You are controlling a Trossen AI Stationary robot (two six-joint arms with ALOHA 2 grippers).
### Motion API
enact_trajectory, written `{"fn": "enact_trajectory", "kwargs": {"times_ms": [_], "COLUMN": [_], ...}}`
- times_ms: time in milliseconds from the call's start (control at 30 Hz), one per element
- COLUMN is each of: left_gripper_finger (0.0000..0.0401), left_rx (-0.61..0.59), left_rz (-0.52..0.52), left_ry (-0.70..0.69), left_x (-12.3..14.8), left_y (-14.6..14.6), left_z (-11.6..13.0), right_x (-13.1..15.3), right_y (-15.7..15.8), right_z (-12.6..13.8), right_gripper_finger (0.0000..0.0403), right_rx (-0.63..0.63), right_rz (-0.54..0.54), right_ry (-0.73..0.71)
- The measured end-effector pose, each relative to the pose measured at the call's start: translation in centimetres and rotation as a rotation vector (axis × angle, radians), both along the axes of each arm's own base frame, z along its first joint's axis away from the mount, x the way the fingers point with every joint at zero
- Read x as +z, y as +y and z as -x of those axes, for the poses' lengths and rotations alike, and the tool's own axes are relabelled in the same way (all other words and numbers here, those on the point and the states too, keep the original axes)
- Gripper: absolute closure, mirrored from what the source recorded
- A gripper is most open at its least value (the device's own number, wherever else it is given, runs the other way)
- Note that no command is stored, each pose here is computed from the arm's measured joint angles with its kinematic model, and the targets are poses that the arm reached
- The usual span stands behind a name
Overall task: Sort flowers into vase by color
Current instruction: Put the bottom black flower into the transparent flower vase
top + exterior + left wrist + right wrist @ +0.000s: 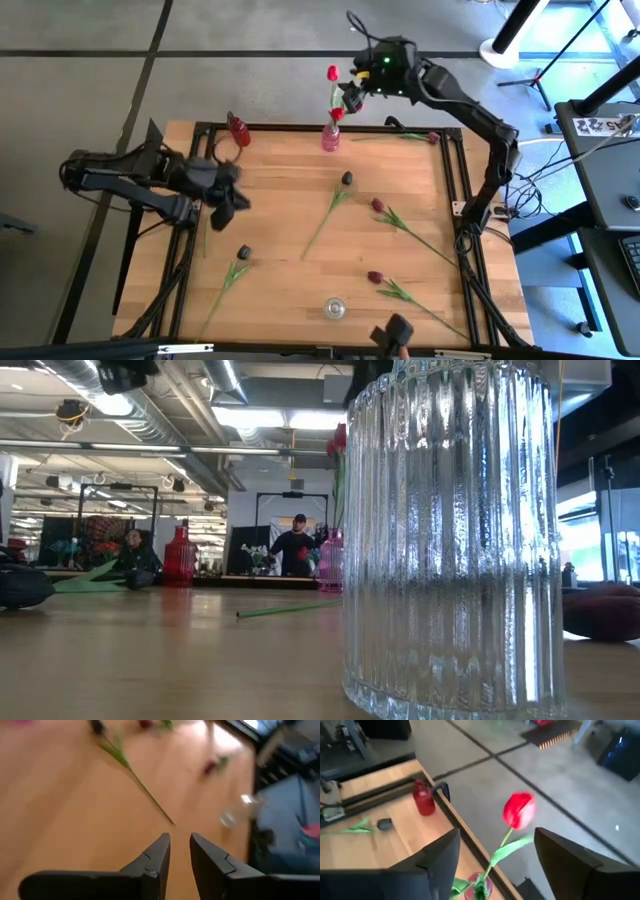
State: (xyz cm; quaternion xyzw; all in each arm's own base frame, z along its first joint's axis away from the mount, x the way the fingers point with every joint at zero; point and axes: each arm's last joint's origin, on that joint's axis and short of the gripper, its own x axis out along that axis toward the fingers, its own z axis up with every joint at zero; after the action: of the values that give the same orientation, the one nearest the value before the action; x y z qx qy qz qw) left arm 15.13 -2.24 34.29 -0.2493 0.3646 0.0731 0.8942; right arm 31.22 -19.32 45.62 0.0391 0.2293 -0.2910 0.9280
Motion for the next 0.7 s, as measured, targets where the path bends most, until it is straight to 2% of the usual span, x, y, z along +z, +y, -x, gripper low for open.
{"fn": "enact_trajectory", "kwargs": {"times_ms": [133, 300, 500, 700], "left_gripper_finger": [0.0329, 0.0329, 0.0319, 0.0259], "left_rx": [-0.018, 0.115, 0.283, 0.460], "left_rz": [0.105, 0.194, 0.272, 0.287], "left_ry": [0.139, 0.387, 0.592, 0.723], "left_x": [-1.2, -3.6, -6.2, -8.8], "left_y": [-2.8, -6.3, -10.6, -14.1], "left_z": [-0.3, -0.6, -0.7, -0.4], "right_x": [3.6, 7.0, 9.4, 9.5], "right_y": [2.4, 6.2, 12.4, 18.9], "right_z": [0.8, 1.8, 4.2, 6.8], "right_gripper_finger": [0.0138, 0.0149, 0.0160, 0.0169], "right_rx": [0.029, 0.118, 0.268, 0.485], "right_rz": [0.067, 0.116, 0.211, 0.151], "right_ry": [-0.049, -0.127, -0.180, -0.112]}}
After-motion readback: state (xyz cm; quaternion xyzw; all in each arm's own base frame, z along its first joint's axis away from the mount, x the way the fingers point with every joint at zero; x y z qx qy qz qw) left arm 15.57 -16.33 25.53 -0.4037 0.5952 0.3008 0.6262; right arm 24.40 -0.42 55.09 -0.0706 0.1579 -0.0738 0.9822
